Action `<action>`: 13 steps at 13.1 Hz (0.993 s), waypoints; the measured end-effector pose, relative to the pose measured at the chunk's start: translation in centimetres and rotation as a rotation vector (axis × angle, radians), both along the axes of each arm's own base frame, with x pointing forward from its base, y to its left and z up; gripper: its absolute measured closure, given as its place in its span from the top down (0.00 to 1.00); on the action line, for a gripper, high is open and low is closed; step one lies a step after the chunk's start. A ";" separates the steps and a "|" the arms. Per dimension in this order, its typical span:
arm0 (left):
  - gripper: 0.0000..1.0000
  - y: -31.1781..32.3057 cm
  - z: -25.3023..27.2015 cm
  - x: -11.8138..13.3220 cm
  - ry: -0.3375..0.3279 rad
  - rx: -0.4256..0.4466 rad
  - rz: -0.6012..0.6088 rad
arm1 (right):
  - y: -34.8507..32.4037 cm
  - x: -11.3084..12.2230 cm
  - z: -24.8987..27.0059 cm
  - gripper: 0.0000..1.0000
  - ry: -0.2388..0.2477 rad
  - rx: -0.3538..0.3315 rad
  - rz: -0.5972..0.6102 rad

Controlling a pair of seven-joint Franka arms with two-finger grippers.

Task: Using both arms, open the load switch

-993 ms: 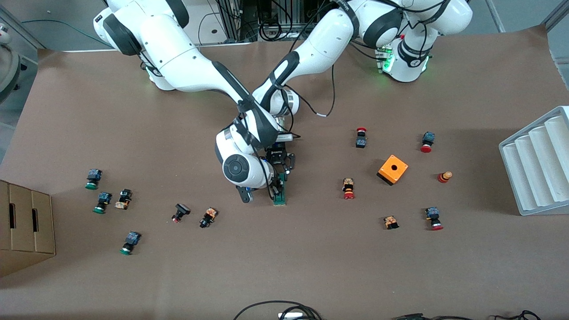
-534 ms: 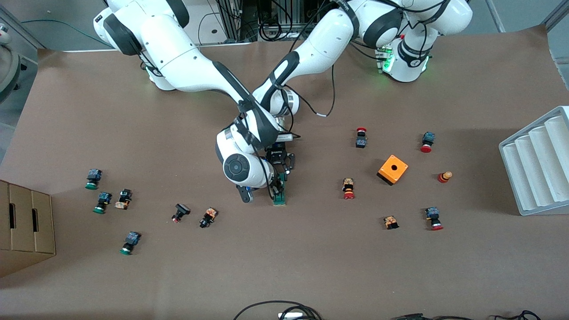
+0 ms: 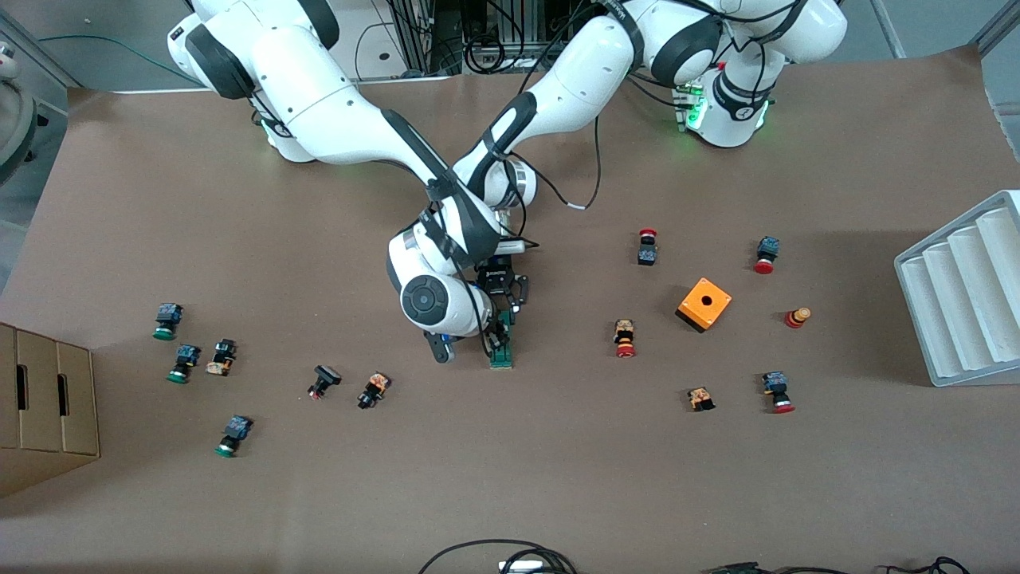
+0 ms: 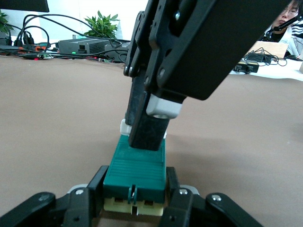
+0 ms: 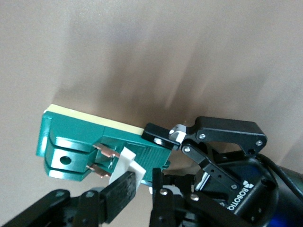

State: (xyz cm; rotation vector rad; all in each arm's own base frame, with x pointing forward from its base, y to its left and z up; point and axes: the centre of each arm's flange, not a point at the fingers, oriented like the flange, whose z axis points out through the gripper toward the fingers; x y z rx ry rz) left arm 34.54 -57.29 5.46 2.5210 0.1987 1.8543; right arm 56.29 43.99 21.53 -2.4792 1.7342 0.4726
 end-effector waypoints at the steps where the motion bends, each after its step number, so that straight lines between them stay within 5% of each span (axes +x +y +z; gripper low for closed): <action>1: 0.55 0.0 0.0 0.0 0.000 0.000 0.000 | 0.0 0.1 0.0 0.22 -0.002 0.000 -0.001; 13: 0.55 0.0 0.0 0.0 0.000 0.001 0.000 | 0.0 0.0 0.2 0.05 0.005 -0.002 0.003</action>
